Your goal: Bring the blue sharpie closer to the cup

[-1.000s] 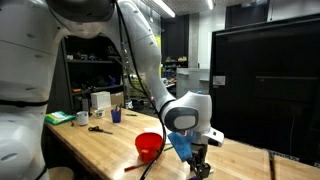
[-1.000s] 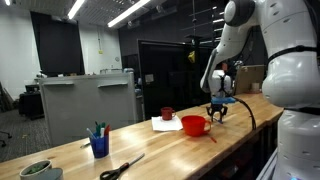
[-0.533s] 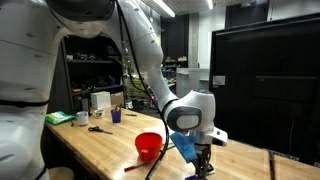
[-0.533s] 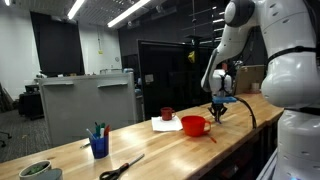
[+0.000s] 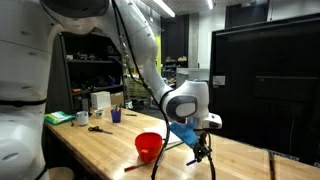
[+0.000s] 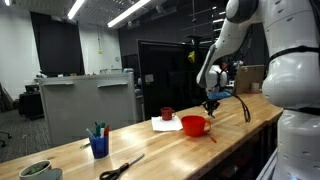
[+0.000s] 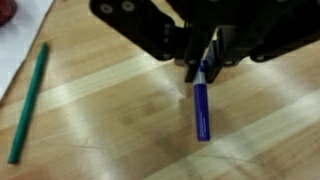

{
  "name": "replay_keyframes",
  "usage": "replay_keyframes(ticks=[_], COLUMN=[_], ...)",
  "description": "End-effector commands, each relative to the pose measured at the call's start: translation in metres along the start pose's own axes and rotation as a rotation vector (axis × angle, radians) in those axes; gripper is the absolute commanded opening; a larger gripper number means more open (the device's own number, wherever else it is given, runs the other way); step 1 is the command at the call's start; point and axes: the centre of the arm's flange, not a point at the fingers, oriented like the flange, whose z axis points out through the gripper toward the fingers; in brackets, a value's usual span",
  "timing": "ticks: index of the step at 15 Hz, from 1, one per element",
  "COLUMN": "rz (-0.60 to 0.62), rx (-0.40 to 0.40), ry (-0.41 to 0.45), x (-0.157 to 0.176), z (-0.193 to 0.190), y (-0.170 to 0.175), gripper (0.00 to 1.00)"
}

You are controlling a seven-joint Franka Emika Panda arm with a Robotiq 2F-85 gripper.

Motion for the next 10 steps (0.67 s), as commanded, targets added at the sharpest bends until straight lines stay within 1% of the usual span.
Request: replay_keyframes(ticks=[1, 3, 5, 7, 10], rz=[-0.176, -0.273, -0.372, -0.478, -0.65], rx=[0.04, 0.082, 0.128, 0.166, 0.19], ry=[0.069, 0.095, 0.11, 0.11, 0.093], x=[-0.01, -0.016, -0.031, -0.051, -0.097], z=[-0.072, -0.106, -0.139, -0.168, -0.197], y=[-0.044, -0.076, -0.112, -0.148, -0.202], gripper=[0.03, 0.03, 0.03, 0.03, 0.03])
